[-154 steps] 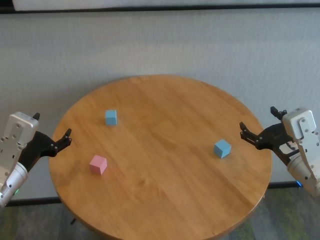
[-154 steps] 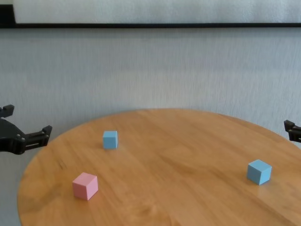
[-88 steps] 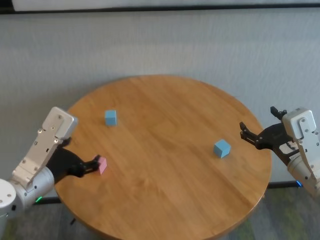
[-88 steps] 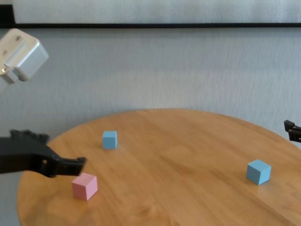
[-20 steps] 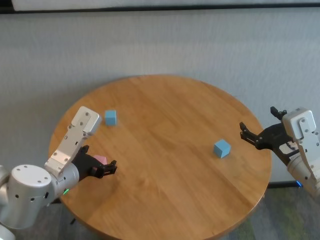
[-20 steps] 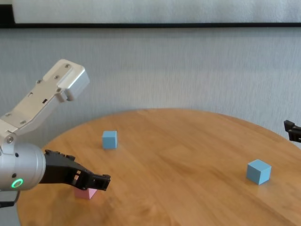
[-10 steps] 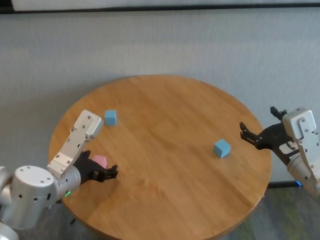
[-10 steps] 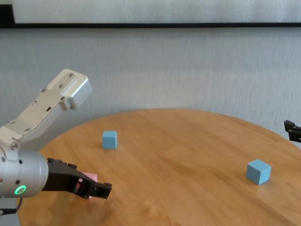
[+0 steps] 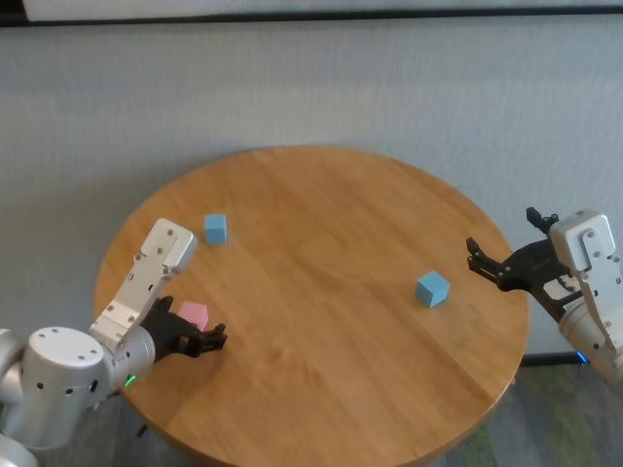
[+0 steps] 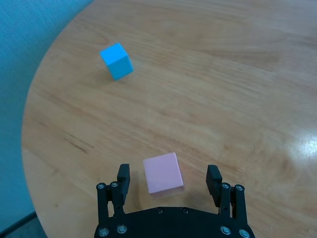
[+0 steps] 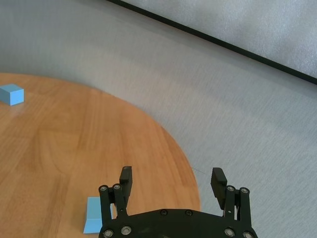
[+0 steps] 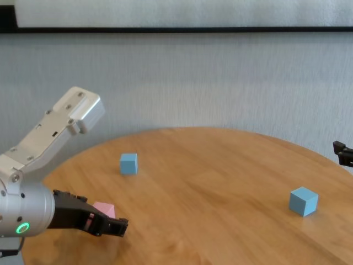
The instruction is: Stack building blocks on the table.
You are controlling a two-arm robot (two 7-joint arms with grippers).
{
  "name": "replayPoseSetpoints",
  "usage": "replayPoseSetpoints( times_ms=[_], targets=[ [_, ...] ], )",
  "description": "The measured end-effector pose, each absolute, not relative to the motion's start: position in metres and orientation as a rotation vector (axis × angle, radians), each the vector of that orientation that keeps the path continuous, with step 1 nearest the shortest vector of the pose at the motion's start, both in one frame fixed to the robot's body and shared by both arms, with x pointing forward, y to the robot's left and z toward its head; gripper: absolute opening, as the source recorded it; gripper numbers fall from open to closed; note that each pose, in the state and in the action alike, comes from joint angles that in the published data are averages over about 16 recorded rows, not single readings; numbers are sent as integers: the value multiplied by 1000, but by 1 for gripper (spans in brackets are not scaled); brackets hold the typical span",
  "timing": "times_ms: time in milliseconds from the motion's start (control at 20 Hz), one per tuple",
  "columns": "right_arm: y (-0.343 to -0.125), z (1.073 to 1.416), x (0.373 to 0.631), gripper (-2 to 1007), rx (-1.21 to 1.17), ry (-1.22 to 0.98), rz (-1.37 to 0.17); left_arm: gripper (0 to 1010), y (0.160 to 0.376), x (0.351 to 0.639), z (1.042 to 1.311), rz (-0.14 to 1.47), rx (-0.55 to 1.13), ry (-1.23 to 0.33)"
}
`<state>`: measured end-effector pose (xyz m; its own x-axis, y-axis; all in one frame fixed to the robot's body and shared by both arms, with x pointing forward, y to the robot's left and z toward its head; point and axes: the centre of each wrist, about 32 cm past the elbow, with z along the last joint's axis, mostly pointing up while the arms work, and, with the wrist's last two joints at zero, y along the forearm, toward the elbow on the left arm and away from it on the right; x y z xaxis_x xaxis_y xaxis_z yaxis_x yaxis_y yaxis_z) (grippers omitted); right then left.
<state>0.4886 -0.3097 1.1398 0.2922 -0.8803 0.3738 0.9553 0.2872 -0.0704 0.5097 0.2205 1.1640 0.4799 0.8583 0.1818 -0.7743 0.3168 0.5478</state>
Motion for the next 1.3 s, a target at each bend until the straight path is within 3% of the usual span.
replayPoseSetpoints(
  times_ms=[750,1000,1300],
  targets=[
    [-310,1140,489,1005,-305,-285,-1248,972,223,513,1157,1098,632,142],
    [-310,1140,489,1005,-305,-285,-1248,902,223,513,1156,1106,637,148],
    [-310,1140,489,1005,-305,-285,-1248,749,224,513,1155,1113,643,158]
  ],
)
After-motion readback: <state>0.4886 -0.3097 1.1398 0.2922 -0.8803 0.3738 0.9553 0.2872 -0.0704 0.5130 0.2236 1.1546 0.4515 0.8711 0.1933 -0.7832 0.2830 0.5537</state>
